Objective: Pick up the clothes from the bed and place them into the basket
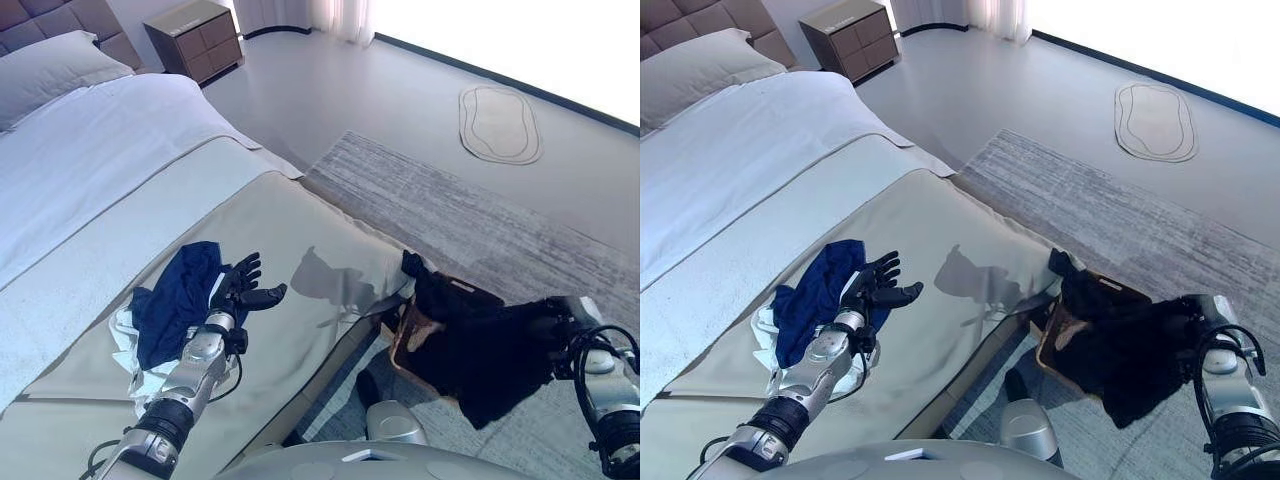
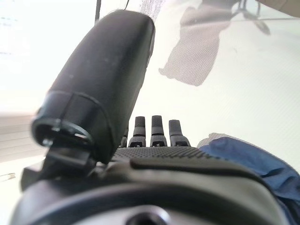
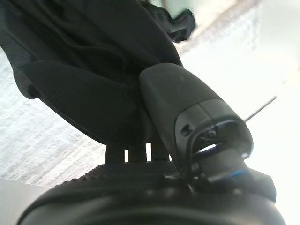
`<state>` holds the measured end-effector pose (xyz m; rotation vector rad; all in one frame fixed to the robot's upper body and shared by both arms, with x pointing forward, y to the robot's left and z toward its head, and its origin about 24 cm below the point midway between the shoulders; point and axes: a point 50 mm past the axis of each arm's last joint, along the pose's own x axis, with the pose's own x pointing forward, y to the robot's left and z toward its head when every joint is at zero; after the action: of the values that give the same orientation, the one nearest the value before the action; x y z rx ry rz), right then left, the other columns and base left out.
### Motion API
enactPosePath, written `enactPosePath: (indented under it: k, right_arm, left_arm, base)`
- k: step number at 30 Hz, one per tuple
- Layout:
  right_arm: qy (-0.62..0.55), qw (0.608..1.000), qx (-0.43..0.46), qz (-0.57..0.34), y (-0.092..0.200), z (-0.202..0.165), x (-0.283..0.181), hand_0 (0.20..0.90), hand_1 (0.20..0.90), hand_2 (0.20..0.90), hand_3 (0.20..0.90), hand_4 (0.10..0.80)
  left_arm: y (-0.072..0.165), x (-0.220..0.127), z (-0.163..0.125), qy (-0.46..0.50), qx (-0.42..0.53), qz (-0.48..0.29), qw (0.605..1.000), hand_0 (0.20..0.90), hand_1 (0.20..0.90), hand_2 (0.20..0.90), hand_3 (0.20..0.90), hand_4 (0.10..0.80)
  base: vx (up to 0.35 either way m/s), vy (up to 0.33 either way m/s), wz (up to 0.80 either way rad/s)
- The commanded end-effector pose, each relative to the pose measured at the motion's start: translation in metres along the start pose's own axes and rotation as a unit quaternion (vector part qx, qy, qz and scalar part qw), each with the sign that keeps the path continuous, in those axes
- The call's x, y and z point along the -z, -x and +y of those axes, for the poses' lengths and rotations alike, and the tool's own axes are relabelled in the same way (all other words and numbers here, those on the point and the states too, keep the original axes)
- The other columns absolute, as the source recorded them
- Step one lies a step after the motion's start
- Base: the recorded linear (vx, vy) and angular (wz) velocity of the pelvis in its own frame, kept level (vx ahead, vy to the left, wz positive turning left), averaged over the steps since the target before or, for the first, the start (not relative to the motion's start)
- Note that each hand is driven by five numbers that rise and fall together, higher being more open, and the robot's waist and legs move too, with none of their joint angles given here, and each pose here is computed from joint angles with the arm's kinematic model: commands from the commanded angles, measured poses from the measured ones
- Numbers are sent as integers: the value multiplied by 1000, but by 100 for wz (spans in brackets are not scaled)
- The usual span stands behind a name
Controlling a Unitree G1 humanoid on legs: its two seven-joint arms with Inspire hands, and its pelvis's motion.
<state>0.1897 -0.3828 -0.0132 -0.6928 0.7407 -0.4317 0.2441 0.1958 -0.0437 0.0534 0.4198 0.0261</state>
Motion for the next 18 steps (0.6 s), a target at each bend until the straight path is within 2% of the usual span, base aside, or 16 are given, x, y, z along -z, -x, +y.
enactPosePath:
  k: [1,18]
  right_arm:
    - [-25,993,100,-58,-13,-39,-40,300,300,300,200,100]
    - [-46,988,135,-52,-17,-32,-43,300,300,300,200,100]
  left_arm:
    - [-12,-47,-1,-24,5,-97,995,900,900,900,900,800]
    - [-12,-50,-8,-26,22,-104,994,900,900,900,900,800]
  base:
    - [-41,-7,1]
    - [-19,0,4]
